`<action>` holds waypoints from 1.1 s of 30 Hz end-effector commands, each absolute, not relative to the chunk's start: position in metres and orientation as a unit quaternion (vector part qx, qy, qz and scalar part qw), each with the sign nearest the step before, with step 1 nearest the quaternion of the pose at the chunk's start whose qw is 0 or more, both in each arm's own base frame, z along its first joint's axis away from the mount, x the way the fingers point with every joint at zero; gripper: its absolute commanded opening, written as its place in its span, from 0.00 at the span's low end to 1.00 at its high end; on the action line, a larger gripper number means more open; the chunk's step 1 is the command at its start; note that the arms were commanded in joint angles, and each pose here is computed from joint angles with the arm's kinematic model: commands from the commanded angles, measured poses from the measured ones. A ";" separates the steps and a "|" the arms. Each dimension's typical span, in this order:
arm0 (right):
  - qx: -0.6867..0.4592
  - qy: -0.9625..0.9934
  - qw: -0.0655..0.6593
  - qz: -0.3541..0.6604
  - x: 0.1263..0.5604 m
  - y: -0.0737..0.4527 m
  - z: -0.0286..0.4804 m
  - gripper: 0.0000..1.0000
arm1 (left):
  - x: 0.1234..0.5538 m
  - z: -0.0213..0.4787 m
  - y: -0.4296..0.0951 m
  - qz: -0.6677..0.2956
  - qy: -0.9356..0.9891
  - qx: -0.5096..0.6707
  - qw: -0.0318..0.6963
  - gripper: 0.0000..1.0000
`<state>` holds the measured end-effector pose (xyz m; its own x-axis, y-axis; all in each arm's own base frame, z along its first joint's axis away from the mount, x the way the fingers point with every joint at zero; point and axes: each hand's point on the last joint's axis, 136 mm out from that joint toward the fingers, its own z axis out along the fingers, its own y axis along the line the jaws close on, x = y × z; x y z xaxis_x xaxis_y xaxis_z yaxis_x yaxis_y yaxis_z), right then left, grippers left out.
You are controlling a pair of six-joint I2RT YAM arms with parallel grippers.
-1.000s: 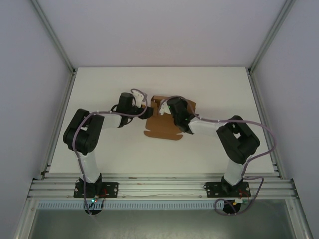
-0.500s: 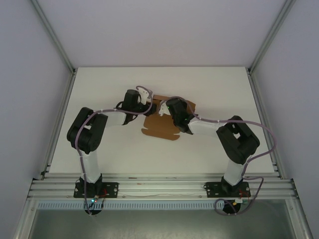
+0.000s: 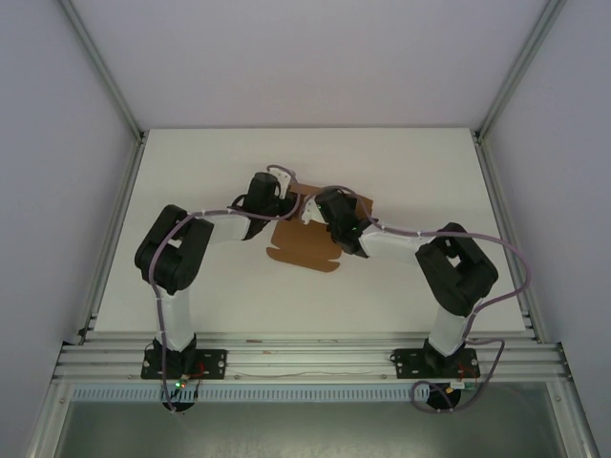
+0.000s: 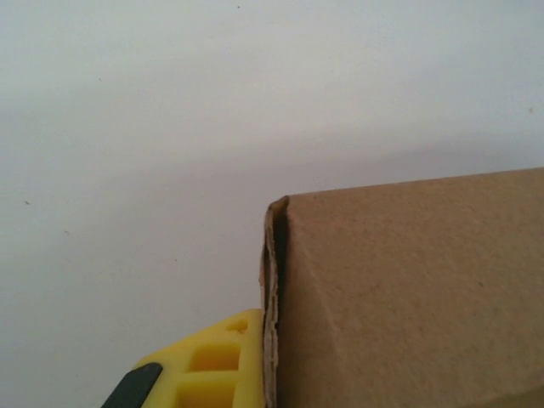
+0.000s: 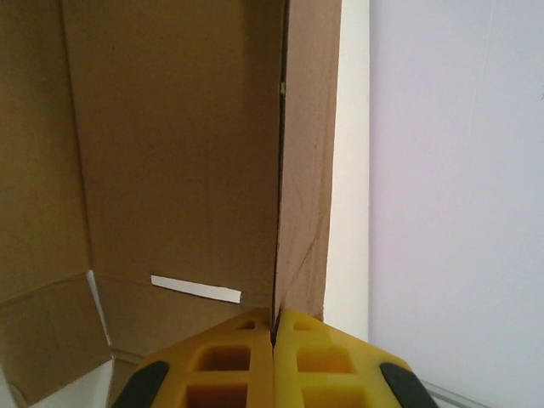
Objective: Assemble paper box
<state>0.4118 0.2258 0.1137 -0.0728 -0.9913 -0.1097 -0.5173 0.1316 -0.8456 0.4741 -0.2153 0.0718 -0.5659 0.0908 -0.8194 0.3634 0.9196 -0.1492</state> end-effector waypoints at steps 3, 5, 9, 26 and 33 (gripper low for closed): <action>-0.542 0.707 0.391 -0.232 0.392 0.238 0.128 0.23 | 0.460 0.052 -0.210 -0.102 0.882 0.135 0.440 0.00; -0.526 0.720 0.411 -0.189 0.384 0.242 0.142 0.47 | 0.454 0.051 -0.213 -0.116 0.877 0.146 0.442 0.00; -0.486 0.746 0.445 -0.096 0.369 0.238 0.170 0.80 | 0.441 0.050 -0.223 -0.147 0.866 0.174 0.445 0.00; -0.328 0.899 0.251 0.147 0.409 0.243 0.150 0.97 | 0.418 0.066 -0.252 -0.161 0.817 0.254 0.492 0.00; -0.348 0.898 0.214 0.166 0.403 0.250 0.124 0.95 | 0.416 0.063 -0.255 -0.170 0.815 0.253 0.493 0.00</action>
